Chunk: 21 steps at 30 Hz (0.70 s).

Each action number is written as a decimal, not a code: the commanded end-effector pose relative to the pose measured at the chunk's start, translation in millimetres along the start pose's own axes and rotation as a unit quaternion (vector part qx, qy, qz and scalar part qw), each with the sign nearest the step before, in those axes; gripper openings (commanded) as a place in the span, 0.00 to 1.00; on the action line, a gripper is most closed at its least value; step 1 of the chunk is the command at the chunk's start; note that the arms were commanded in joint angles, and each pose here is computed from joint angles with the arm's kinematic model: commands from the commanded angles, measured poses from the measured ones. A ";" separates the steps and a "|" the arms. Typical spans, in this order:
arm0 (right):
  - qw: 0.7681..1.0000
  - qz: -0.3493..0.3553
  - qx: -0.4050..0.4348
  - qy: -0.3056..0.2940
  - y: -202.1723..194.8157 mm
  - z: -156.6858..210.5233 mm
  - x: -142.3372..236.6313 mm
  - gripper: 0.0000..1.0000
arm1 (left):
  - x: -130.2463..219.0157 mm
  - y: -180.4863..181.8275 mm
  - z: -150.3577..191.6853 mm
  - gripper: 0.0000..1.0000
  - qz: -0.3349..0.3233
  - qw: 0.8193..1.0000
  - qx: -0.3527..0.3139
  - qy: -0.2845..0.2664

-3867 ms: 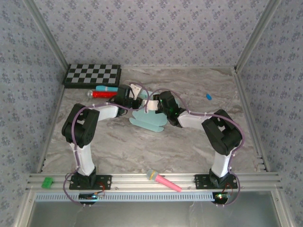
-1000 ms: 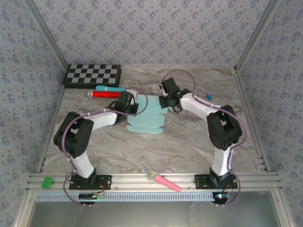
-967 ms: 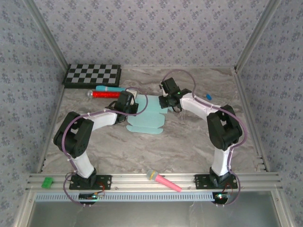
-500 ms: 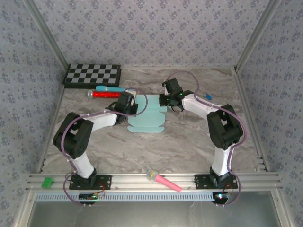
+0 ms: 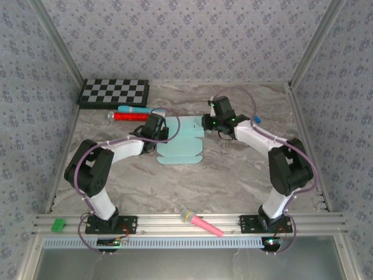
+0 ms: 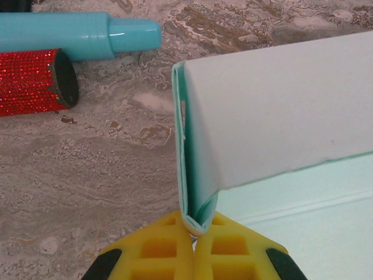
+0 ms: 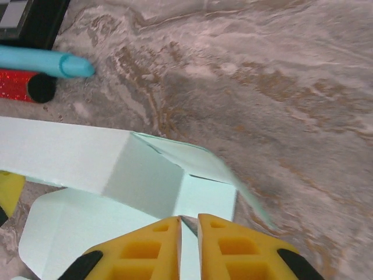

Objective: Fold the paper box

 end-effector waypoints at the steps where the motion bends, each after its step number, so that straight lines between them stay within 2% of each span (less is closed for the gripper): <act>1: 1.000 0.012 -0.010 -0.001 -16.3 7.6 15.2 0.20 | 8.9 -4.8 -0.7 0.00 0.003 1.000 0.010 0.013; 12: 0.999 -0.001 -0.048 0.013 -56.1 47.9 27.6 0.47 | 22.5 -11.4 -13.6 0.00 0.027 0.999 0.030 0.012; 21: 0.993 -0.038 -0.111 0.010 -72.3 70.1 23.7 0.49 | 30.9 -8.6 -24.7 0.00 0.059 0.995 0.075 0.008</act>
Point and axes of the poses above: each hand's point on the last joint's axis, 136 mm out from that joint toward the fingers, its own x axis back along the fingers, its own y axis along the line the jaws close on, z = x × y, the point moved 1 cm from there along x, back along the fingers, and after that the axes turned 8 degrees about x, right-handed, at the moved point
